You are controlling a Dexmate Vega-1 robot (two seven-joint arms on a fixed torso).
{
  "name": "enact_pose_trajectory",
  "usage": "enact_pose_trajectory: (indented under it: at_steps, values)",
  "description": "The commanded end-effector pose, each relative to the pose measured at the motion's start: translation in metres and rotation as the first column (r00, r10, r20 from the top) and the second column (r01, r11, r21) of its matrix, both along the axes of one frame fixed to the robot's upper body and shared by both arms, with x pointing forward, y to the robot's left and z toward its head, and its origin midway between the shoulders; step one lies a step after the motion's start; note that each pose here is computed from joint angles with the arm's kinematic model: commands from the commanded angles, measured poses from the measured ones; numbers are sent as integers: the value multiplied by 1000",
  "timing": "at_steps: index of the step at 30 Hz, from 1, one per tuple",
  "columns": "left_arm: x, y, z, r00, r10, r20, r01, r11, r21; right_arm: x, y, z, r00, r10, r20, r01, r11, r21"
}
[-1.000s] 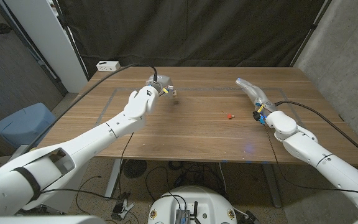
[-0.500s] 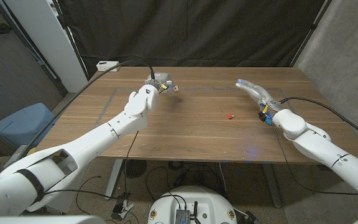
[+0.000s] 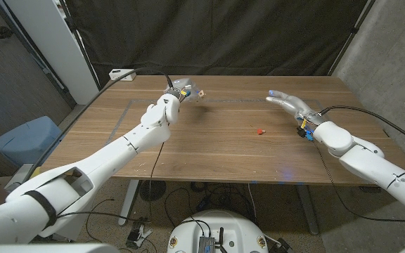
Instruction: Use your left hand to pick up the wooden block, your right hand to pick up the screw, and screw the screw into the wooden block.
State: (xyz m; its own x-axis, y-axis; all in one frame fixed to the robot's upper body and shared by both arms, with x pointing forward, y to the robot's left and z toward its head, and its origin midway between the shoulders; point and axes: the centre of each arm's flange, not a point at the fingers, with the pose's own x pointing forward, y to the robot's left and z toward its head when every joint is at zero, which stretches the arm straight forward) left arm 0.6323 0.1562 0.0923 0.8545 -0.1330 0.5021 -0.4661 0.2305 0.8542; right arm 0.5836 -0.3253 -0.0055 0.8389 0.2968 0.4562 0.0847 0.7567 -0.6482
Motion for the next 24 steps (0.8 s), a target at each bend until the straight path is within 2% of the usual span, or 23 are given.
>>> enact_pose_trajectory:
  at_steps: [1,9,15,24]
  values:
    - [8,-1,5,993,-111,27,114,977,-178,-5,-10,6,1000,-17,-8,16,996,-88]
    - [10,-6,4,986,-155,66,166,956,-241,-4,-17,12,999,-33,-9,31,986,-163]
    - [11,-7,2,975,-203,88,220,922,-317,-6,-25,17,999,-49,2,48,979,-199]
    - [13,-6,-3,953,-283,112,303,867,-396,-5,-34,15,1000,8,0,-8,970,-242]
